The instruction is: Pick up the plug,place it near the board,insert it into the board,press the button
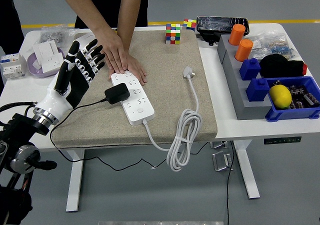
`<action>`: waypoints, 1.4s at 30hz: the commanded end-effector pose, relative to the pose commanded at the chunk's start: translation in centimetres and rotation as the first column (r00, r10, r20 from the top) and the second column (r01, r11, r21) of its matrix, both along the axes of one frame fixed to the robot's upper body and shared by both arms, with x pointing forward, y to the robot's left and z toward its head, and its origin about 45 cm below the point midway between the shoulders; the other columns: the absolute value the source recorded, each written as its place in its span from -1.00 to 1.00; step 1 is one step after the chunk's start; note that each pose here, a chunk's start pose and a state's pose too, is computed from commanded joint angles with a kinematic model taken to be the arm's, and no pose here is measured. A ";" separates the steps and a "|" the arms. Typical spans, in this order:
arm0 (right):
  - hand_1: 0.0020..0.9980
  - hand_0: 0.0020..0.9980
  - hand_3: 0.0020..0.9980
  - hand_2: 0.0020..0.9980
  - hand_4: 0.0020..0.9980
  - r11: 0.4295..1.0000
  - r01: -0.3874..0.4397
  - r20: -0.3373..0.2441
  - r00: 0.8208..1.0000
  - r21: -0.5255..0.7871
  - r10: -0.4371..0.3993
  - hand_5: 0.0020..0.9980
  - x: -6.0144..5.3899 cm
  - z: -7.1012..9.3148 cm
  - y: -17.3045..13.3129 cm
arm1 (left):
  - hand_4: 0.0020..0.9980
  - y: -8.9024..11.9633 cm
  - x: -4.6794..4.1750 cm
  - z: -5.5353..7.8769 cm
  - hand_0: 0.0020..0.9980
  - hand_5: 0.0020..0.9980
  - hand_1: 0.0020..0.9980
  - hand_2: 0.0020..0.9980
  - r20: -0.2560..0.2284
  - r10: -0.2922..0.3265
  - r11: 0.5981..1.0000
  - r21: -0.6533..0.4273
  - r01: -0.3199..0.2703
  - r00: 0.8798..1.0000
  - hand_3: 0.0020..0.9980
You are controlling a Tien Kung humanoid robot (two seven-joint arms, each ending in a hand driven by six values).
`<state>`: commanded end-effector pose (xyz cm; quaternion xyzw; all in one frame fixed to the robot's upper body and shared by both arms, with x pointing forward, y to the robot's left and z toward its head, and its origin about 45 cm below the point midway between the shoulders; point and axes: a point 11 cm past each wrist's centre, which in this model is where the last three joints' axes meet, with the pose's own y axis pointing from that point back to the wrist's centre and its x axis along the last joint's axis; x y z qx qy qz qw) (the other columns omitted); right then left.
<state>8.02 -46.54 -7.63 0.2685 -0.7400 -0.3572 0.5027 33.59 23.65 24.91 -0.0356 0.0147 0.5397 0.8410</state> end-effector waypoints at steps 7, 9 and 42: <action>0.52 0.63 0.50 0.46 1.00 1.000 0.000 0.003 1.000 -0.001 0.000 1.00 0.2 0.0 0.0 | 0.63 -2.0 0.02 -0.1 -0.35 -0.53 -0.41 -0.24 0.132 -0.058 0.957 0.289 0.018 0.990 1.00; 0.52 0.63 0.50 0.46 1.00 1.000 0.001 0.003 1.000 0.000 -0.001 1.00 0.2 0.0 0.0 | 0.63 -2.2 0.07 -0.5 -0.35 -0.53 -0.41 -0.24 0.152 -0.068 0.930 0.367 0.008 0.986 1.00; 0.52 0.62 0.50 0.46 1.00 1.000 0.003 0.009 1.000 -0.001 -0.003 1.00 0.4 0.1 -0.1 | 0.35 -2.3 1.14 -11.5 -0.70 -1.00 -0.95 -0.74 0.026 -0.242 0.356 0.932 0.063 0.970 0.81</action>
